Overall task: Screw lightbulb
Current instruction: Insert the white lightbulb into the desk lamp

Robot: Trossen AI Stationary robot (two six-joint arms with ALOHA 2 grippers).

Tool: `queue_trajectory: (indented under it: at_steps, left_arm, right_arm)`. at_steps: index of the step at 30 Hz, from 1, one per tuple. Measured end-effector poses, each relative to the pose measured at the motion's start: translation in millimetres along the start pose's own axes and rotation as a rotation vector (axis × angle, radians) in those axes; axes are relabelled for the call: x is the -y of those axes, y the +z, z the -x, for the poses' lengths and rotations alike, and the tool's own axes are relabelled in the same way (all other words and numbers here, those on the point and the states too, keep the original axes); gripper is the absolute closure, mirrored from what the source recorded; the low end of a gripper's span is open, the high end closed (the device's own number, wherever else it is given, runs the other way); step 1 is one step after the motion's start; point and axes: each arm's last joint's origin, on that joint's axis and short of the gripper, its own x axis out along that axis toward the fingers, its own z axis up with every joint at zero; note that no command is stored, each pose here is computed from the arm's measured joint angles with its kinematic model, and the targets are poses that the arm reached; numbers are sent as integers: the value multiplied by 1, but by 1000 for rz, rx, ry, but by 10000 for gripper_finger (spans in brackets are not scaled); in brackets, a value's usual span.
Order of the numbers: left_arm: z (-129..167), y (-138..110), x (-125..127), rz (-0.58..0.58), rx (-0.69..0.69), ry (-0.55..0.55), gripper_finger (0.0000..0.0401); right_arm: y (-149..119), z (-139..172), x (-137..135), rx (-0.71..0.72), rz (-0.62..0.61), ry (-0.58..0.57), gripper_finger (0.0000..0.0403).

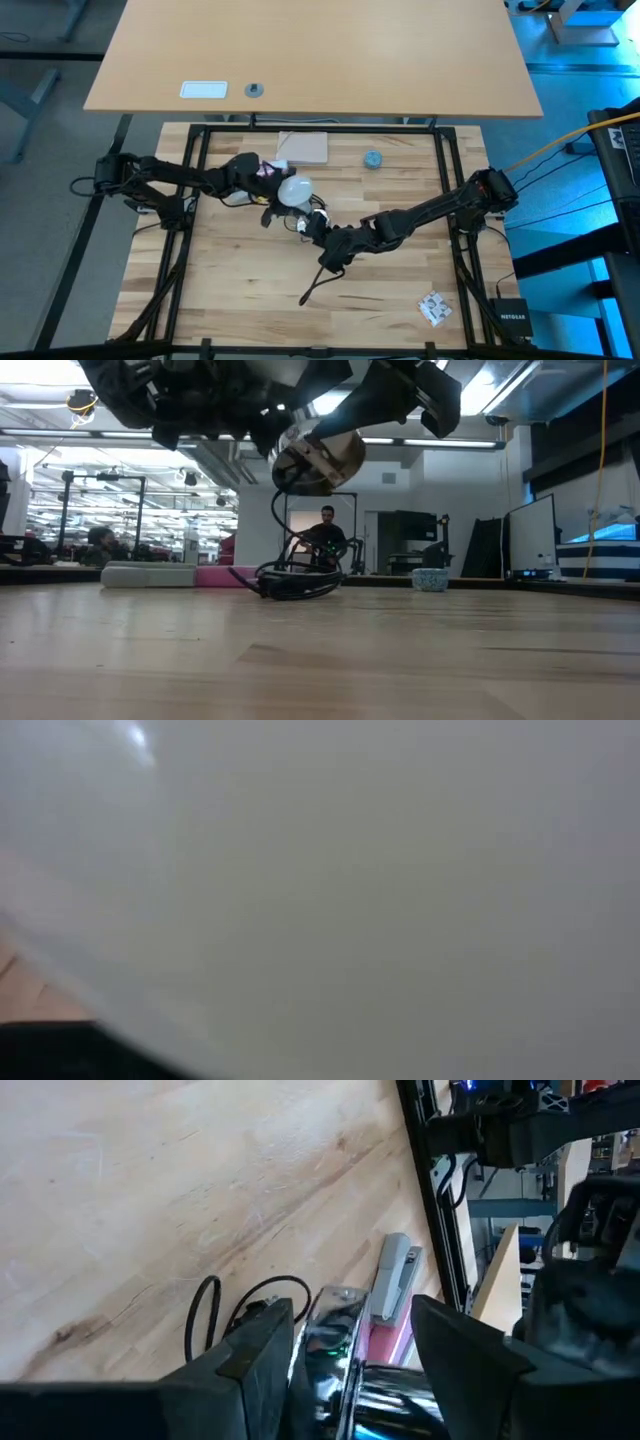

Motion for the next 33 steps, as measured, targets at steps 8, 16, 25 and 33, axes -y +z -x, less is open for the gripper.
queue_trajectory:
  at_steps: [8,16,25,33]
  left_arm:
    - [2,-1,-7,230,12,95,248]
    - [0,0,-4,430,34,108,248]
    - [-7,0,9,468,58,134,248]
    - [-12,9,18,472,174,167,248]
  right_arm:
    - [2,2,2,29,-36,3,198]
    - [2,1,1,28,-102,4,198]
    - [2,1,8,-6,-182,-93,198]
    - [3,1,6,22,-291,-65,198]
